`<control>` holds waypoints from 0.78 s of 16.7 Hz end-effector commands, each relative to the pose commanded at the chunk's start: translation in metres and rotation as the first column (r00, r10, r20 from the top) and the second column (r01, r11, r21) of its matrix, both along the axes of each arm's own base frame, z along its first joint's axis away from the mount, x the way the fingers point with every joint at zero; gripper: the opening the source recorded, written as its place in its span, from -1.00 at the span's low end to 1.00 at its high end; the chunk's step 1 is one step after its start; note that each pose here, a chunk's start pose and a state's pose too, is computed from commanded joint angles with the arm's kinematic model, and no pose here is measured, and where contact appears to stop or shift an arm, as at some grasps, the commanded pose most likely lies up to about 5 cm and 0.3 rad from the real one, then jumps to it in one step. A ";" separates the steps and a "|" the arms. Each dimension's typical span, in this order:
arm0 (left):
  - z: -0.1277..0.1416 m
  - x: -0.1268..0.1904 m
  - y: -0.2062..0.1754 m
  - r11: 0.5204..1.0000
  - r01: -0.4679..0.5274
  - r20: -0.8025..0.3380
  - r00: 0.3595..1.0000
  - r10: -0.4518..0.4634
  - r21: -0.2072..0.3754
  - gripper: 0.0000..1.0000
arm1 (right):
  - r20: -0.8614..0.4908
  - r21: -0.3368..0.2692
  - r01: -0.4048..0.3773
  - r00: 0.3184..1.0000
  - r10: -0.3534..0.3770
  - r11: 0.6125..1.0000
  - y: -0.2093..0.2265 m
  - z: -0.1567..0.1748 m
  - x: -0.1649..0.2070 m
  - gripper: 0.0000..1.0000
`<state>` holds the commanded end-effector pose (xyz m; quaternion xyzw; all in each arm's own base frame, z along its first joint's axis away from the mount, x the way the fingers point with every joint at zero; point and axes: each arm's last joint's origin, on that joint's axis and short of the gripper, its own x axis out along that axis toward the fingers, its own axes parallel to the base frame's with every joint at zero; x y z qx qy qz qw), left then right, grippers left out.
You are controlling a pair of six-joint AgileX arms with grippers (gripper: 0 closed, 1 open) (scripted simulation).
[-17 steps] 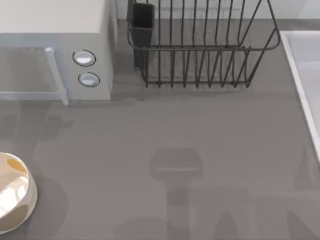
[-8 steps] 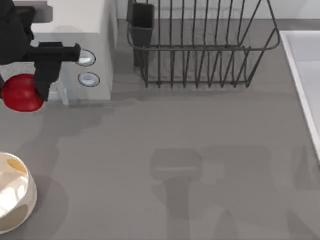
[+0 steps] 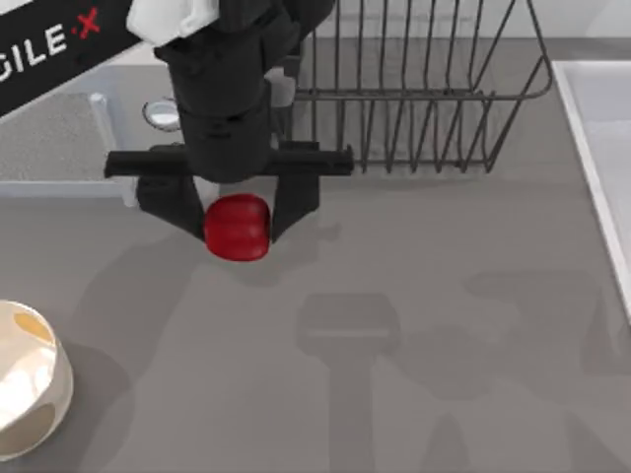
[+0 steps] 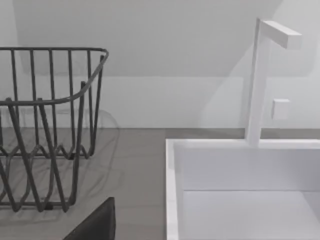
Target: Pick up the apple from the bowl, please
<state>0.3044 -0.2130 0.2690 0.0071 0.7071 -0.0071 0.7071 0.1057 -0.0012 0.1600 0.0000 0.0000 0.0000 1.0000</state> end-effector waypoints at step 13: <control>-0.095 0.003 -0.002 1.000 0.000 0.006 1.000 0.000 -0.005 -1.00 | 0.000 0.000 0.000 1.000 0.000 1.000 0.000 0.000 0.000 1.00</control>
